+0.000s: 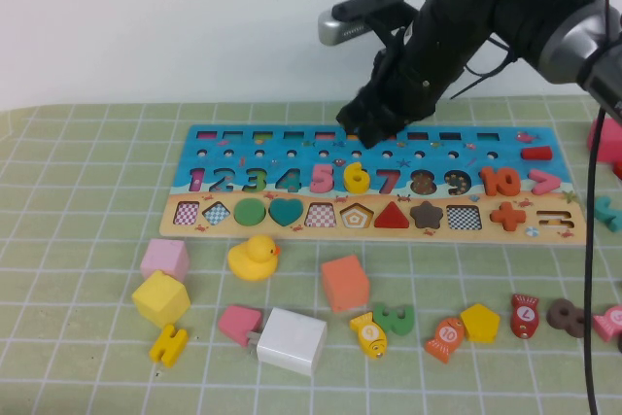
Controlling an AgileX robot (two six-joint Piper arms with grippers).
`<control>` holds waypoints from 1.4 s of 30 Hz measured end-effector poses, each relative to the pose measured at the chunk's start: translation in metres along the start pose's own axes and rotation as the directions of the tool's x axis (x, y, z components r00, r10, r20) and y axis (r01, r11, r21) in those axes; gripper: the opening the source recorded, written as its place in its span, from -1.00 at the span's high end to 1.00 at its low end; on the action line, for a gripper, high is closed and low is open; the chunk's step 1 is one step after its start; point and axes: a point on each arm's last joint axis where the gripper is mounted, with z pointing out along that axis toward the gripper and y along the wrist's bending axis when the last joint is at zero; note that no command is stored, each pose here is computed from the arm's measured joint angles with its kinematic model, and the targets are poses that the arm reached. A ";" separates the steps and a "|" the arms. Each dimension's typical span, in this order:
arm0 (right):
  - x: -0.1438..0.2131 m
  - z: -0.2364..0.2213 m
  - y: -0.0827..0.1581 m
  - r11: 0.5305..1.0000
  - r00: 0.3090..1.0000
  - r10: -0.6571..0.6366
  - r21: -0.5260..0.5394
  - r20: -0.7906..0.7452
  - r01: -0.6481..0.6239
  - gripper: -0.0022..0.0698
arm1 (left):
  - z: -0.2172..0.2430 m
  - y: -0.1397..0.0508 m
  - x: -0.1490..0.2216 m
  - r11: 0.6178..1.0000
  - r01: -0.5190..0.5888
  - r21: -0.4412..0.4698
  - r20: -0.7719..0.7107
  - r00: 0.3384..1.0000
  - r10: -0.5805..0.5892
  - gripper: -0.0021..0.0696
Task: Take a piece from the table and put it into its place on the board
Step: Place the "number 6" into the hole of the number 6
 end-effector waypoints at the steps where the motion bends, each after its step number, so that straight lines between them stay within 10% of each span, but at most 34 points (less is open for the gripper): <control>1: 0.001 0.001 0.000 1.000 1.000 0.000 -0.002 -0.012 0.000 0.58 | 0.000 0.000 0.000 1.000 0.000 0.000 0.000 1.000 0.000 0.95; 8: 0.009 0.032 -0.003 1.000 0.996 0.007 -0.012 -0.087 -0.008 0.91 | 0.000 0.000 0.000 1.000 0.000 0.000 0.000 1.000 0.000 0.95; 42: 0.001 0.056 0.002 0.990 0.997 0.069 -0.116 -0.047 -0.074 0.94 | 0.000 0.000 0.000 1.000 0.000 0.000 0.000 1.000 0.000 0.95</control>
